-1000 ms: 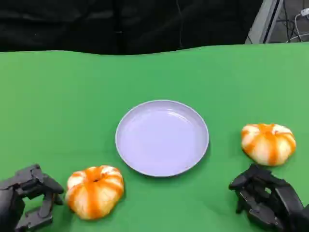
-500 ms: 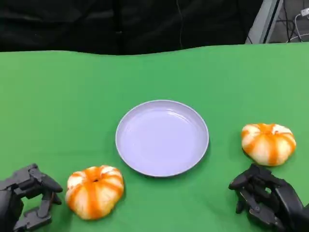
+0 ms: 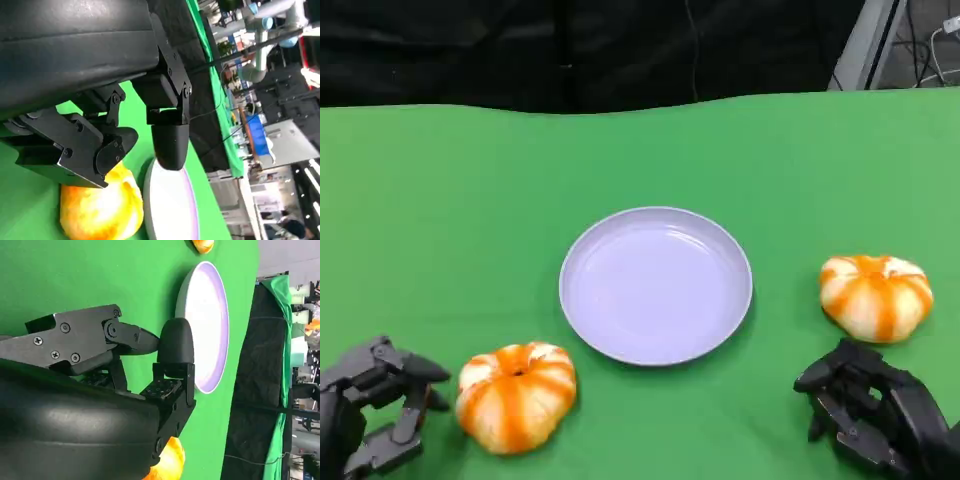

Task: Grasp the bread from the table and place it into the plate.

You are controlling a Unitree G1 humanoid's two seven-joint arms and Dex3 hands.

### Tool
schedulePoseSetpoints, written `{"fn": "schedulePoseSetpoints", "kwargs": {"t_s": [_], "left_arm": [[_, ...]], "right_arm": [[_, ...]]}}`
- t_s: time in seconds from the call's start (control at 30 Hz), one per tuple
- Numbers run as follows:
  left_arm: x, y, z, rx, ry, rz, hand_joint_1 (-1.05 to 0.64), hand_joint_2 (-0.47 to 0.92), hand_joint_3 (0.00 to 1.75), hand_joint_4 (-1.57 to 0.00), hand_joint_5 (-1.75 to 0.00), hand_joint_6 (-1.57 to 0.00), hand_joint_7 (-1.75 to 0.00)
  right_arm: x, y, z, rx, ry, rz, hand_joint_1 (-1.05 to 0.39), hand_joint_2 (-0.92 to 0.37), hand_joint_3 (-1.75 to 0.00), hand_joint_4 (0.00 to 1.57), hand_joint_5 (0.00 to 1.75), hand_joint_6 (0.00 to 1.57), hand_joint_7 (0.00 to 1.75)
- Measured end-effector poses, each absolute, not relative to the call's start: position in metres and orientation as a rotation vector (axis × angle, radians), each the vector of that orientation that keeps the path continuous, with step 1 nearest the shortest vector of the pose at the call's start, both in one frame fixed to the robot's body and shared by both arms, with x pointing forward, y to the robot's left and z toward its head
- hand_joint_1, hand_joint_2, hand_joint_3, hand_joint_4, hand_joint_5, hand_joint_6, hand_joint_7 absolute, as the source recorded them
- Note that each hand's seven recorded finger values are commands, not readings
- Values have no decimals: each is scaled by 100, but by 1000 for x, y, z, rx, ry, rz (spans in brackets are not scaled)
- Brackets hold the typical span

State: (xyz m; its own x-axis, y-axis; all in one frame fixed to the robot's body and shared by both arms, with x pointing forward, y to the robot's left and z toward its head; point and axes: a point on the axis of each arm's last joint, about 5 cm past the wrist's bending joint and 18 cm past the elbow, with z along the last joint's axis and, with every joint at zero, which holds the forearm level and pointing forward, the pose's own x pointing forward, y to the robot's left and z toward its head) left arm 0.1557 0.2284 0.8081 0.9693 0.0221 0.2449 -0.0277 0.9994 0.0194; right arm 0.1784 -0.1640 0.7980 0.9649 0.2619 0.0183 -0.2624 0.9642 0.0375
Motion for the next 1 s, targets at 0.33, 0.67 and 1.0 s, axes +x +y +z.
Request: {"fn": "schedulePoseSetpoints", "kwargs": {"t_s": [0.33,0.67,1.0], "left_arm": [[154,232,807,-30,-225,-55,-60,92,21,-52,0,-47,0],[154,236,818,242,-222,-159,-86,92,31,-40,0,-39,0],[154,231,842,676,-170,-307,-98,92,42,-32,0,-35,0]], "right_arm": [[178,-164,798,40,-13,266,-26,-92,-49,63,175,65,129],[179,-163,798,36,-14,265,-27,-92,-47,63,175,66,128],[178,-164,798,36,-14,263,-27,-92,-48,63,175,66,128]]}}
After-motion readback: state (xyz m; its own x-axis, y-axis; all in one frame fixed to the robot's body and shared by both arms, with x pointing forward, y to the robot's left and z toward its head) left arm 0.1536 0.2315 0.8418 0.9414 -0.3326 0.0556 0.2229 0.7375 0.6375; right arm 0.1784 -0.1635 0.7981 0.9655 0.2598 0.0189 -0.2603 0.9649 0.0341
